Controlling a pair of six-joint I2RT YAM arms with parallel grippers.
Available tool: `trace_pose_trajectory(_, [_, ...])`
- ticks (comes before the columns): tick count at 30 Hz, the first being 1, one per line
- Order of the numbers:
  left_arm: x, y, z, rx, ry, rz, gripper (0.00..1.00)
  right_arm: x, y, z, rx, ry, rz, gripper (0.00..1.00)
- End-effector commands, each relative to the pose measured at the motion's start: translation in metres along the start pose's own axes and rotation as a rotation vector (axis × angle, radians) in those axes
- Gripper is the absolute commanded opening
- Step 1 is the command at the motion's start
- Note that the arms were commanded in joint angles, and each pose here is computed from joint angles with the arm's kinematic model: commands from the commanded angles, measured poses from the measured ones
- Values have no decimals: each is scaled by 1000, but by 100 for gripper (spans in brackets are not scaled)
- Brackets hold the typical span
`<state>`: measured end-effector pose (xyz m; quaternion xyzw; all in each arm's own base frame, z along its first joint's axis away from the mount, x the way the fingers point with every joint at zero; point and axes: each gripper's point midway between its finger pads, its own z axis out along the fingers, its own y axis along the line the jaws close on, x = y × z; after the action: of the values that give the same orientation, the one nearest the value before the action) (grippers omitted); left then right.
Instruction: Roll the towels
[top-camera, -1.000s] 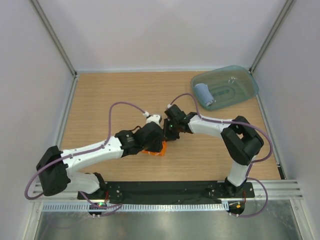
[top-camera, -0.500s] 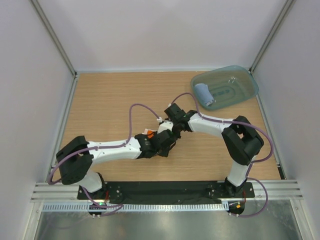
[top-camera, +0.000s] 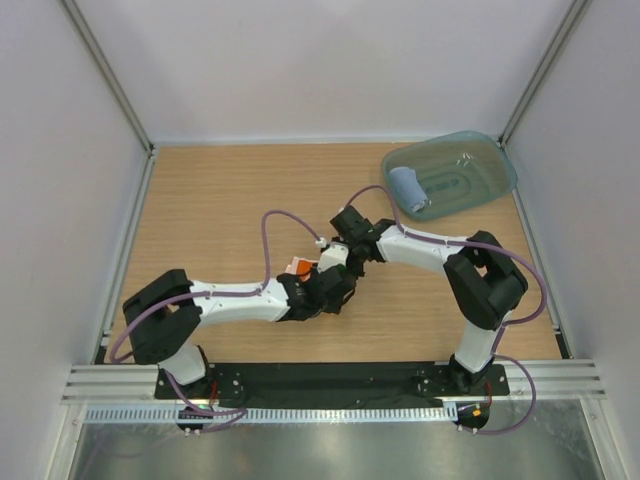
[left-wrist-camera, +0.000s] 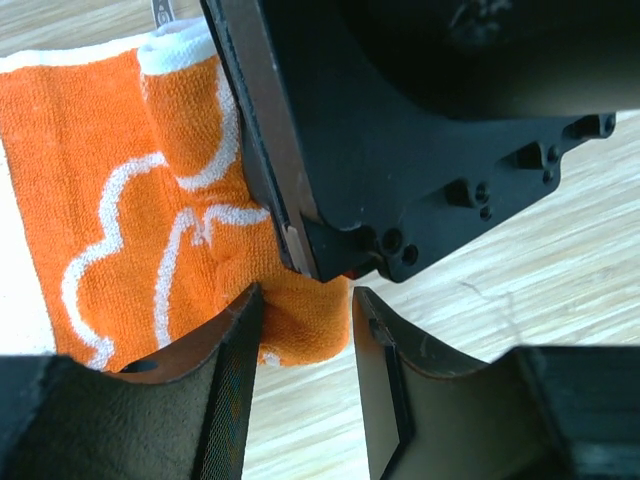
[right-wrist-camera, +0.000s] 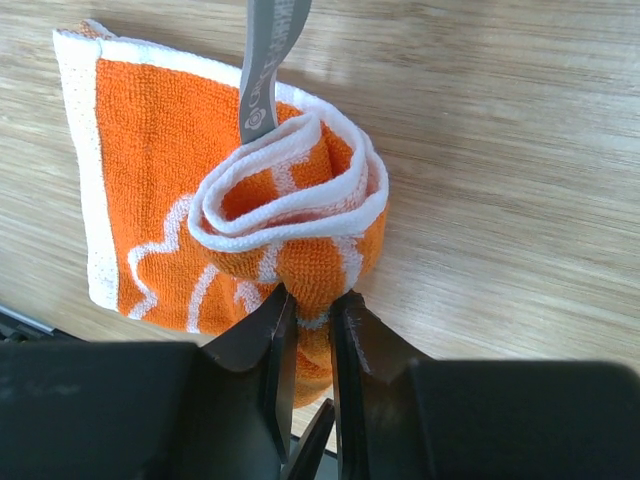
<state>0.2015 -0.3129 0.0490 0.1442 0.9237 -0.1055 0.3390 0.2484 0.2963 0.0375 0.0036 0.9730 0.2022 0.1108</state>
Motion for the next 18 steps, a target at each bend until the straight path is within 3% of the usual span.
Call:
trace_pose_trajectory(1, [36, 25, 16, -88, 90, 35, 43, -4, 25, -17, -64, -3, -49, 24])
trace_pose_trajectory(7, [65, 40, 17, -117, 146, -9, 42, -9, 23, -18, -51, -7, -52, 27])
trace_pose_trajectory(18, [76, 51, 11, -139, 160, -30, 42, -18, 26, -9, -50, 14, -5, 30])
